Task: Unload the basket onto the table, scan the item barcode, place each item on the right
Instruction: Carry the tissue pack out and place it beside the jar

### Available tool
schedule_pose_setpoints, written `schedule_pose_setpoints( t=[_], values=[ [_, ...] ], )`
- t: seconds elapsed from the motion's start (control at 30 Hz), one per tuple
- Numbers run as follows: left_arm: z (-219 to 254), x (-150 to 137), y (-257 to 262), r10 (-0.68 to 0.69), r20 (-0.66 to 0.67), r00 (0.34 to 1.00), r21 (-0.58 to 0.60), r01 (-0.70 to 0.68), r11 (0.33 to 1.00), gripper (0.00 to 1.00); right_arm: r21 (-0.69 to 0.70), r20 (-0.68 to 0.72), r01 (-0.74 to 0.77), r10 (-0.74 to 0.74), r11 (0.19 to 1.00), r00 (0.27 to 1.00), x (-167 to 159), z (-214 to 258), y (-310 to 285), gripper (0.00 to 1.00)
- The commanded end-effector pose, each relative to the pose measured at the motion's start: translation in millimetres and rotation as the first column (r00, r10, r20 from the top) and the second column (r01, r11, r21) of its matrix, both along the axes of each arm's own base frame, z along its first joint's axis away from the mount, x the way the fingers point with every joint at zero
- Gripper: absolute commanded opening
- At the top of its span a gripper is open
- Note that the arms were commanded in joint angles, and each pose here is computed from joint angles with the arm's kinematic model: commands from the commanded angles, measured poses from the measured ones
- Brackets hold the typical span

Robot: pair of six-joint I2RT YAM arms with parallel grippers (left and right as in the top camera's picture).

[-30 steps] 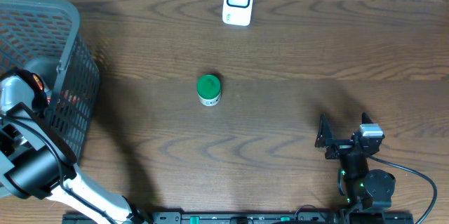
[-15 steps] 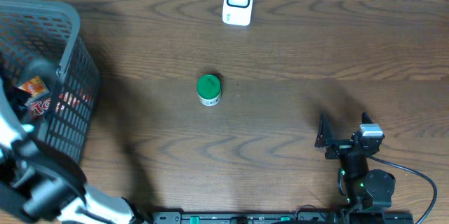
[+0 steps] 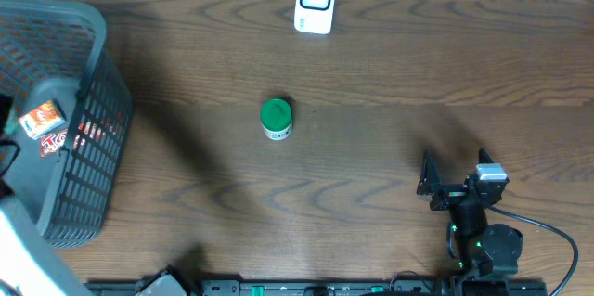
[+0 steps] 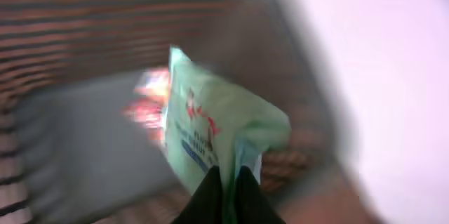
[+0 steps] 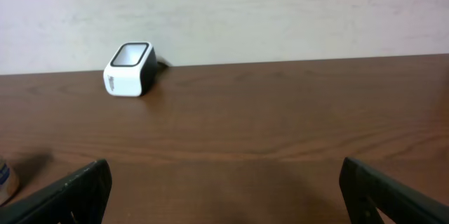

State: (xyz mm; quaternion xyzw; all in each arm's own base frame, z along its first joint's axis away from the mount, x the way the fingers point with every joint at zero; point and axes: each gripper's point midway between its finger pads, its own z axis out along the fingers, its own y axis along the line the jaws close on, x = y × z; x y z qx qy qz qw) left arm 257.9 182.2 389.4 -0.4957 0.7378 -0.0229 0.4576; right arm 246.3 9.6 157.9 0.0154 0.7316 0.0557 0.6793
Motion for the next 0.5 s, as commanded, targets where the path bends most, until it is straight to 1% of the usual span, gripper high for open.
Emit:
schedule_pose_setpoints(
  t=[0.0,0.07,0.17,0.23,0.3,0.37,0.47],
  values=[
    [51,25,-85,-0.360,0.263,0.895,-0.030,0.381,0.924,0.07,-0.009,0.001,-0.003,0.003,1.000,1.000,0,0,1,0.99],
    [65,31,-117,-0.446,0.325,0.834,-0.028,0.480,0.877,0.08,-0.009,0.001,-0.003,0.003,1.000,1.000,0,0,1,0.99],
    [68,41,-154,-0.546,0.338,0.767,-0.023,0.587,0.809,0.08,-0.009,0.001,-0.003,0.003,1.000,1.000,0,0,1,0.99],
    [65,53,-185,-0.631,0.337,0.698,-0.024,0.677,0.736,0.08,-0.009,0.001,-0.003,0.003,1.000,1.000,0,0,1,0.99],
    [58,67,-216,-0.703,0.330,0.630,-0.035,0.752,0.658,0.08,-0.009,0.001,-0.003,0.003,1.000,1.000,0,0,1,0.99],
    [44,84,-248,-0.759,0.305,0.576,-0.059,0.807,0.588,0.08,-0.009,0.001,-0.003,0.003,1.000,1.000,0,0,1,0.99],
    [14,107,-292,-0.817,0.241,0.524,-0.107,0.851,0.514,0.08,-0.009,0.001,-0.003,0.003,1.000,1.000,0,0,1,0.99]
  ],
)
